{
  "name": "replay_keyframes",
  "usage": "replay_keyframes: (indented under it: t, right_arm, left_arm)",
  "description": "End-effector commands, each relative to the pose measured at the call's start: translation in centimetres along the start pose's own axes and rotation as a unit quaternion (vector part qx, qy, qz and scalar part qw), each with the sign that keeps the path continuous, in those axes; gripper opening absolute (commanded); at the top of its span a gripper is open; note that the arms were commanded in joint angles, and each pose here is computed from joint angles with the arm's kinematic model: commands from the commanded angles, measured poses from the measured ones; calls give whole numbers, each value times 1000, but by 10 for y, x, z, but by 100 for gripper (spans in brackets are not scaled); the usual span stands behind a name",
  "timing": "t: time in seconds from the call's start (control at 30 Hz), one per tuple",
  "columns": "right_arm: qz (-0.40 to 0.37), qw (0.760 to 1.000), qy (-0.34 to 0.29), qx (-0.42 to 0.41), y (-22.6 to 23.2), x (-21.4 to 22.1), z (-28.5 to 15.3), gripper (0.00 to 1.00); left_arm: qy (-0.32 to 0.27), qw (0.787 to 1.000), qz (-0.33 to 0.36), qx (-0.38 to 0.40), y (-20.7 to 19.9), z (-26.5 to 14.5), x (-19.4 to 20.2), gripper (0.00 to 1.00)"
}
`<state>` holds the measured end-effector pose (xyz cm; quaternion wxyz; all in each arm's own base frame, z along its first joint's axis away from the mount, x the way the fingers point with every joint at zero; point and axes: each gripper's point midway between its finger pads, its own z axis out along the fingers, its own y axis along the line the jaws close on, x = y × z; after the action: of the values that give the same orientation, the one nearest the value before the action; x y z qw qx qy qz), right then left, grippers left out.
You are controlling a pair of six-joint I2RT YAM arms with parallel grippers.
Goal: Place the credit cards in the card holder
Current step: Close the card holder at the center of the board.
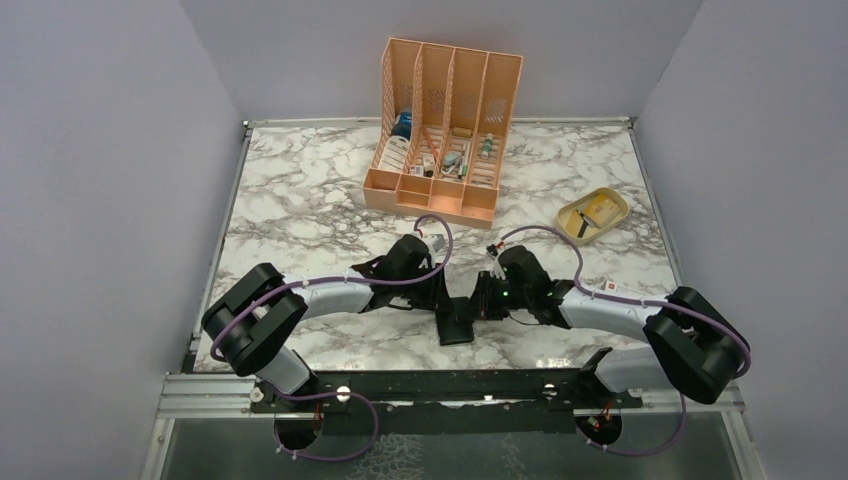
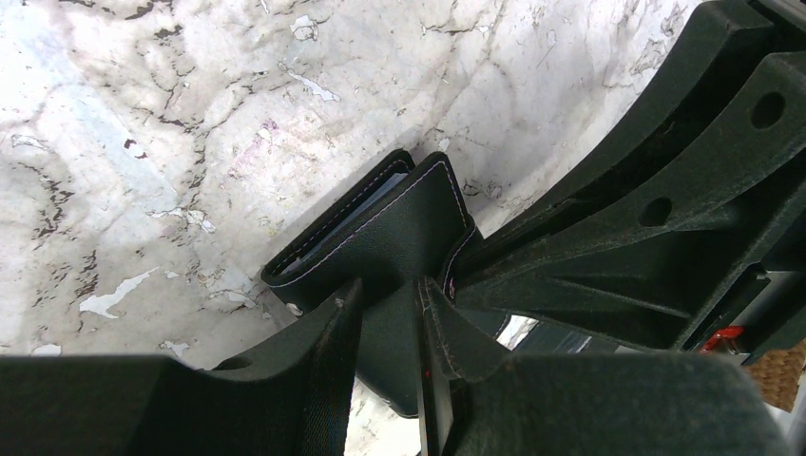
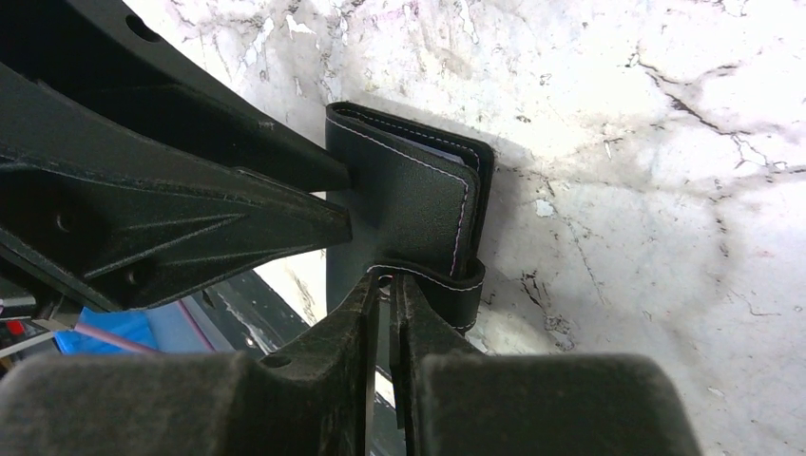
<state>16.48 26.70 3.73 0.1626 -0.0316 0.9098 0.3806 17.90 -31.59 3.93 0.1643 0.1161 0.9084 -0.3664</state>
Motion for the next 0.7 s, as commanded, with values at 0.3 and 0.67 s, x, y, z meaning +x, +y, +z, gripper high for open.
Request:
replay_keyframes:
  t: [0.3, 0.67]
  right_arm:
    - [-17, 992, 10, 122, -35, 4, 2, 7]
    - [-30, 976, 43, 213, -60, 17, 0, 7]
  left_arm:
    - [30, 999, -9, -18, 12, 7, 23, 29]
    - [26, 999, -17, -8, 10, 6, 24, 29]
